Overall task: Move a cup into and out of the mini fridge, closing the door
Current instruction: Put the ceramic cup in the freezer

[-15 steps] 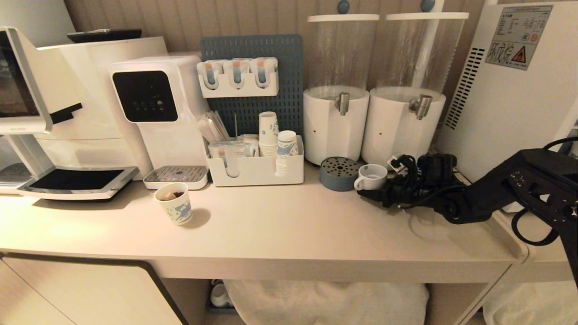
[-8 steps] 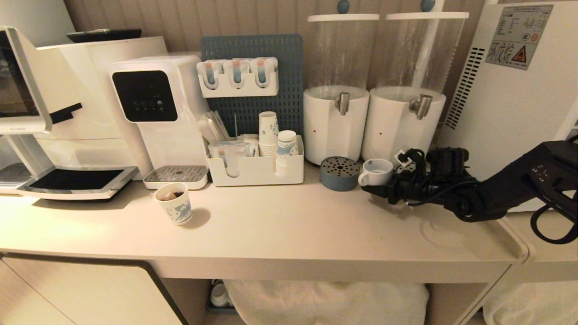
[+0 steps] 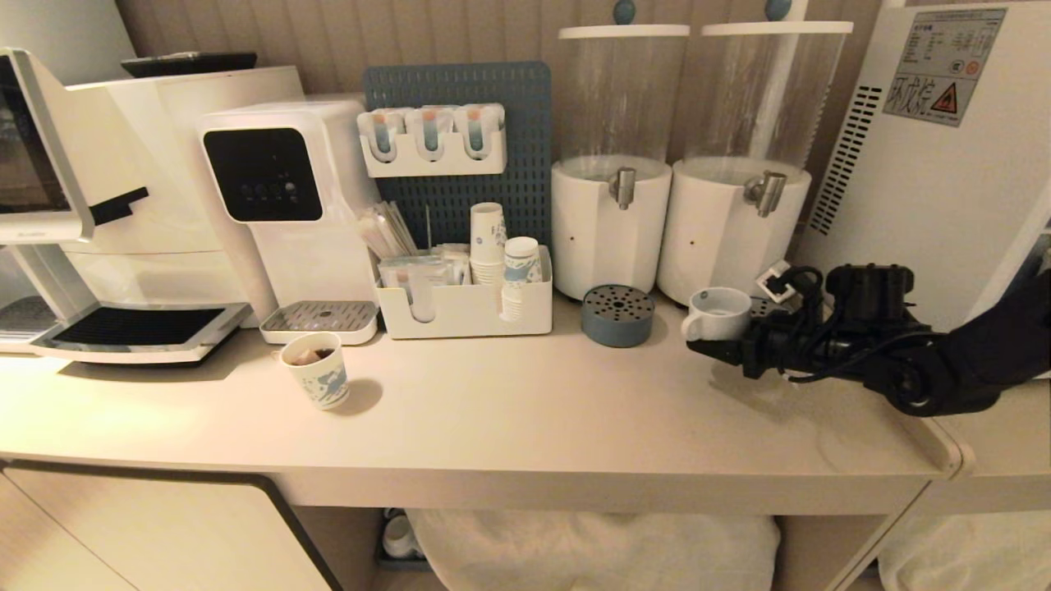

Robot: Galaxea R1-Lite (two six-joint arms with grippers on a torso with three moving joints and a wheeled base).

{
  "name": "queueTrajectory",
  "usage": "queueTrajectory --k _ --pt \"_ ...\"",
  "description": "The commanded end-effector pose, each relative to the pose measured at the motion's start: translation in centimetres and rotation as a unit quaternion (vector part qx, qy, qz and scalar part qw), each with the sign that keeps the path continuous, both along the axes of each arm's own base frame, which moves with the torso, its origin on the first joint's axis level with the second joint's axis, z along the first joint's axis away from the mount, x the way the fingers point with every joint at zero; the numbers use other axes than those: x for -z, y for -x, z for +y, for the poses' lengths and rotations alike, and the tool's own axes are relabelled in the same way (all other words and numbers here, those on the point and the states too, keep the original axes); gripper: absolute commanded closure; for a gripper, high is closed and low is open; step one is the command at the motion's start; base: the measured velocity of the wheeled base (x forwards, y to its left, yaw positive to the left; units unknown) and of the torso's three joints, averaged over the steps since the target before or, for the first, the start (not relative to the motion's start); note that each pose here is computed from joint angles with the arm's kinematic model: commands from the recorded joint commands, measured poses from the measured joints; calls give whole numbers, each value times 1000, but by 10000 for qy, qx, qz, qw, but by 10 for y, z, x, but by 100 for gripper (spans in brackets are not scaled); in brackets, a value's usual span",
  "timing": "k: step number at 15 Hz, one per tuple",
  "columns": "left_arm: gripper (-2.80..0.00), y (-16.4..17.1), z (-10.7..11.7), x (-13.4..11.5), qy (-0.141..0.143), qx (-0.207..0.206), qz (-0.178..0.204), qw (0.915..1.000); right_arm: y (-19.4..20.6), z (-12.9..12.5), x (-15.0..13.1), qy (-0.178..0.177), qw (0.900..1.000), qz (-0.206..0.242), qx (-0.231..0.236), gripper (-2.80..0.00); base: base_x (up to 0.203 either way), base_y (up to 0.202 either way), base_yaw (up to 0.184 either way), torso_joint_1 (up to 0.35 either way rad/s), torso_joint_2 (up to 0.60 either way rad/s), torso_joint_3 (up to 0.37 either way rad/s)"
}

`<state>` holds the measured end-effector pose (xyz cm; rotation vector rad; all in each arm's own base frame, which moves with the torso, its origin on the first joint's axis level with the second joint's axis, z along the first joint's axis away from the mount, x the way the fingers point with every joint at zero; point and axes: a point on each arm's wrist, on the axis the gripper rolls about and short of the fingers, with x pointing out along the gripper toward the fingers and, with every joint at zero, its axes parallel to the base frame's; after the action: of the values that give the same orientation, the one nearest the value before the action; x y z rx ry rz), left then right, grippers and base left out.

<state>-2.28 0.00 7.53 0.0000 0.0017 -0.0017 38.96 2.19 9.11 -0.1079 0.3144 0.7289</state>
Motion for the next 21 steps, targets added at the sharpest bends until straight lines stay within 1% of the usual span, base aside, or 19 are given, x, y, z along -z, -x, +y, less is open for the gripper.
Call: queueTrajectory --k 1,3,4,6,7,9,11,13,14,17,19,21 --pt "0 0 0 0 0 -1 1 10000 28 -10 -28 11 9997 -248 90 0 0 0 0 0 0 0" --pt "0 0 0 0 0 -1 5 10000 48 -17 -32 25 9994 -291 175 0 0 0 0 0 0 0" --pt "0 0 0 0 0 -1 7 10000 56 -18 -35 32 9990 -392 196 0 0 0 0 0 0 0" --pt "0 0 0 0 0 -1 -1 10000 75 -18 -35 24 9988 -451 206 0 0 0 0 0 0 0" --pt "0 0 0 0 0 -1 -1 10000 88 -18 -39 20 9982 -564 216 0 0 0 0 0 0 0" --pt "0 0 0 0 0 -1 -1 10000 113 -19 -53 -12 9963 -819 267 0 0 0 0 0 0 0" --pt "0 0 0 0 0 -1 -1 10000 144 -19 -72 -132 9938 -1064 310 0 0 0 0 0 0 0" --pt "0 0 0 0 0 -1 -1 10000 182 -17 -95 -317 9892 -1409 253 0 0 0 0 0 0 0" --pt "0 0 0 0 0 -1 -1 10000 202 -16 -104 -407 9876 -1504 176 0 0 0 0 0 0 0" --pt "0 0 0 0 0 -1 -1 10000 263 -14 -120 -536 9856 -1603 -26 0 0 0 0 0 0 0" --pt "0 0 0 0 0 -1 -1 10000 307 -12 -122 -571 9845 -1654 -116 0 0 0 0 0 0 0" --pt "0 0 0 0 0 -1 -1 10000 347 -9 -115 -594 9839 -1675 -172 0 0 0 0 0 0 0"
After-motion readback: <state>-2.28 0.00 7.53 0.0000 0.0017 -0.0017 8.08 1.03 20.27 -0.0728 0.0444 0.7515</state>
